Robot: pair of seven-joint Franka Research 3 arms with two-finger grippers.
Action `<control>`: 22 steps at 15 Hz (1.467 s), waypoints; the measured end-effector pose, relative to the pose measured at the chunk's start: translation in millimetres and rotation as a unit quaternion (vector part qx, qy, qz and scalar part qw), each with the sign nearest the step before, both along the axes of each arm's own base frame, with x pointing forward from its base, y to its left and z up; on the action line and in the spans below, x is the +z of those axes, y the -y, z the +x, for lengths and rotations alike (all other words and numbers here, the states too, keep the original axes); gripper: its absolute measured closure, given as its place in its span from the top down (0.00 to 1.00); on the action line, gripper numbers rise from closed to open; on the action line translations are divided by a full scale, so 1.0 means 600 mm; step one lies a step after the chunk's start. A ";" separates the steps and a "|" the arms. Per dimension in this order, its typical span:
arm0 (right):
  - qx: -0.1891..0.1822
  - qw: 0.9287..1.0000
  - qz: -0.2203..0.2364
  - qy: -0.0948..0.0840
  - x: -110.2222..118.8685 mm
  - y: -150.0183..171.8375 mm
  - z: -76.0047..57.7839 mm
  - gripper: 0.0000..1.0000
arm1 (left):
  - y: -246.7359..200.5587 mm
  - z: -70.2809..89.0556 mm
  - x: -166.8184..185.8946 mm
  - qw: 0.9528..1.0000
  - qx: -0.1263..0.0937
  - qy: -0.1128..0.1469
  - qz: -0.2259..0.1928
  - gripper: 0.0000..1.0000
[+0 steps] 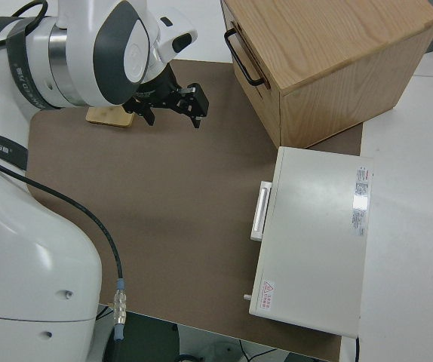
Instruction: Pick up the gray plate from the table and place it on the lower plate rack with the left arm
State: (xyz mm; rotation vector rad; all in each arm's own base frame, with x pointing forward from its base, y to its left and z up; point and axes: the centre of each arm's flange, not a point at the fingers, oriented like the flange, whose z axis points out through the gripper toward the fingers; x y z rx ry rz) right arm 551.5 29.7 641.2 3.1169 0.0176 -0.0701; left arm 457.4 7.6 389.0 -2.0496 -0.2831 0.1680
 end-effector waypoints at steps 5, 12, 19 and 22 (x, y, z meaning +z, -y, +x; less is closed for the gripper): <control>0.000 1.000 0.000 0.000 0.000 0.000 0.000 0.99 | 0.005 0.004 0.008 1.000 -0.002 0.006 -0.001 0.99; 0.000 1.000 0.000 0.000 0.000 0.000 0.000 0.99 | 0.052 0.046 0.104 0.993 0.019 0.046 -0.111 1.00; 0.000 1.000 0.000 0.000 0.000 0.000 0.000 0.99 | 0.103 0.081 0.218 0.962 -0.013 0.045 -0.269 1.00; 0.000 1.000 0.000 0.000 0.000 0.000 0.000 0.99 | 0.126 0.084 0.235 0.939 -0.040 0.022 -0.340 1.00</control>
